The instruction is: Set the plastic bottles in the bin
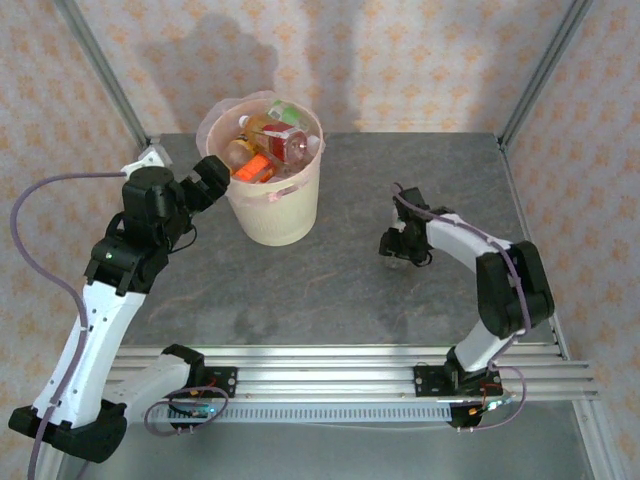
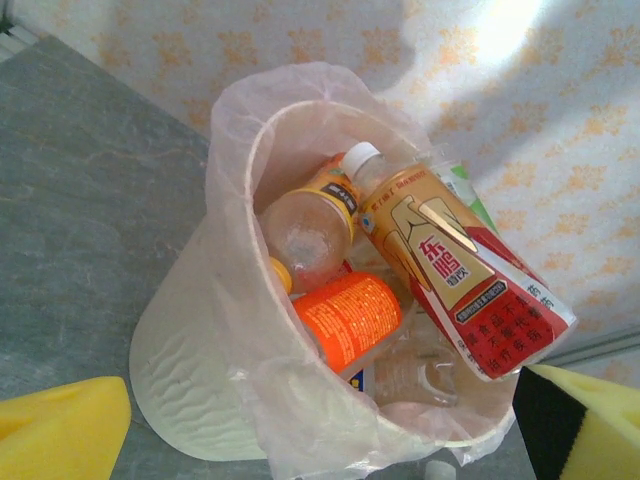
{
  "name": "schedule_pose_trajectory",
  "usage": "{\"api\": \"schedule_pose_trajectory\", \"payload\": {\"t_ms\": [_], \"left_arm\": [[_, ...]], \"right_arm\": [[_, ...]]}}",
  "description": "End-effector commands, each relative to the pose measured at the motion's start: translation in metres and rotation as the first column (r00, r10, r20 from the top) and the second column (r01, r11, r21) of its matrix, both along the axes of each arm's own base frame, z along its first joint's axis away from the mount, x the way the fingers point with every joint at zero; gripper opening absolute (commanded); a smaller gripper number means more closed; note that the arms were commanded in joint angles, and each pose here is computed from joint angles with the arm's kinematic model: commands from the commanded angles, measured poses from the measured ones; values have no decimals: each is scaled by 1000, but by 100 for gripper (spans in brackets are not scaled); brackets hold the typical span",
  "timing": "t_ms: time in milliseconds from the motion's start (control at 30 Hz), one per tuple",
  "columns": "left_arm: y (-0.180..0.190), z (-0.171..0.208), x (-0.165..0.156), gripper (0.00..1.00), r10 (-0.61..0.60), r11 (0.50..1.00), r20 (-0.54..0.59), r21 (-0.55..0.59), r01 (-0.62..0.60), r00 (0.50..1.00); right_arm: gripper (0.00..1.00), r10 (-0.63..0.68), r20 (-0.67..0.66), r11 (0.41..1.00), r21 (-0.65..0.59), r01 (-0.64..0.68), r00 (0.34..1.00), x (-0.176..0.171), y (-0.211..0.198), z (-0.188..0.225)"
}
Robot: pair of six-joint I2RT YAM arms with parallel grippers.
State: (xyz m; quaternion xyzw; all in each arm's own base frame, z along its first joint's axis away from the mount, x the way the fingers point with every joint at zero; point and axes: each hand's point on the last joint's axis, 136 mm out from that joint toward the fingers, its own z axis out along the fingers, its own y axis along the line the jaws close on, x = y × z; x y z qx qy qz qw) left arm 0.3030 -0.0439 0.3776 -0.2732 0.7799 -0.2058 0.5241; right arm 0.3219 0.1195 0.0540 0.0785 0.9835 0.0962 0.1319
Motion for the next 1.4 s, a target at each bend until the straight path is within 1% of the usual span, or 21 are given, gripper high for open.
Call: {"api": "schedule_pose_trajectory", "payload": {"t_ms": [0, 100, 200, 300, 400, 533, 633, 767, 833, 933, 1000, 1167, 1233, 1367], "left_arm": [[-3, 14, -1, 100, -29, 1000, 31, 3, 28, 999], [-8, 15, 1, 100, -55, 998, 30, -1, 55, 998], [-19, 17, 4, 100, -105, 994, 32, -12, 106, 994], [-35, 21, 7, 100, -166, 986, 44, -23, 167, 985], [-60, 24, 8, 100, -246, 969, 42, 6, 246, 968], [-107, 26, 9, 100, -390, 919, 16, 59, 389, 921], [-140, 26, 10, 100, -487, 872, 4, 58, 486, 873], [-180, 30, 13, 100, -594, 804, 35, 9, 595, 803], [-195, 30, 14, 100, -626, 779, 36, 0, 627, 779], [-210, 29, 17, 100, -655, 756, 22, 21, 655, 755], [-215, 28, 18, 99, -665, 747, 15, 36, 664, 747], [-221, 26, 22, 93, -668, 743, 4, 58, 667, 744], [-222, 27, 22, 89, -672, 740, 6, 59, 670, 741], [-222, 25, 24, 86, -667, 744, 0, 61, 666, 745]], "right_arm": [[47, 7, 118, 1000, 29, -11, 993, 6, 3, 31], [44, 31, 204, 995, 89, -50, 978, 3, 14, 59], [44, 78, 325, 982, 137, -128, 943, -3, 31, 98], [43, 122, 447, 953, 198, -231, 886, -13, 53, 139], [42, 149, 567, 907, 247, -341, 810, -27, 74, 184], [43, 175, 692, 840, 265, -473, 700, -48, 97, 233], [43, 199, 748, 804, 244, -542, 633, -62, 110, 256], [43, 215, 785, 767, 232, -598, 581, -72, 125, 274], [44, 223, 794, 752, 229, -618, 565, -75, 132, 279], [44, 234, 800, 733, 228, -641, 552, -78, 142, 285], [44, 242, 802, 722, 227, -654, 546, -80, 148, 288], [44, 263, 803, 697, 225, -681, 535, -82, 164, 291], [44, 270, 802, 690, 224, -688, 532, -83, 169, 292], [44, 277, 805, 680, 222, -698, 525, -83, 176, 295]]}}
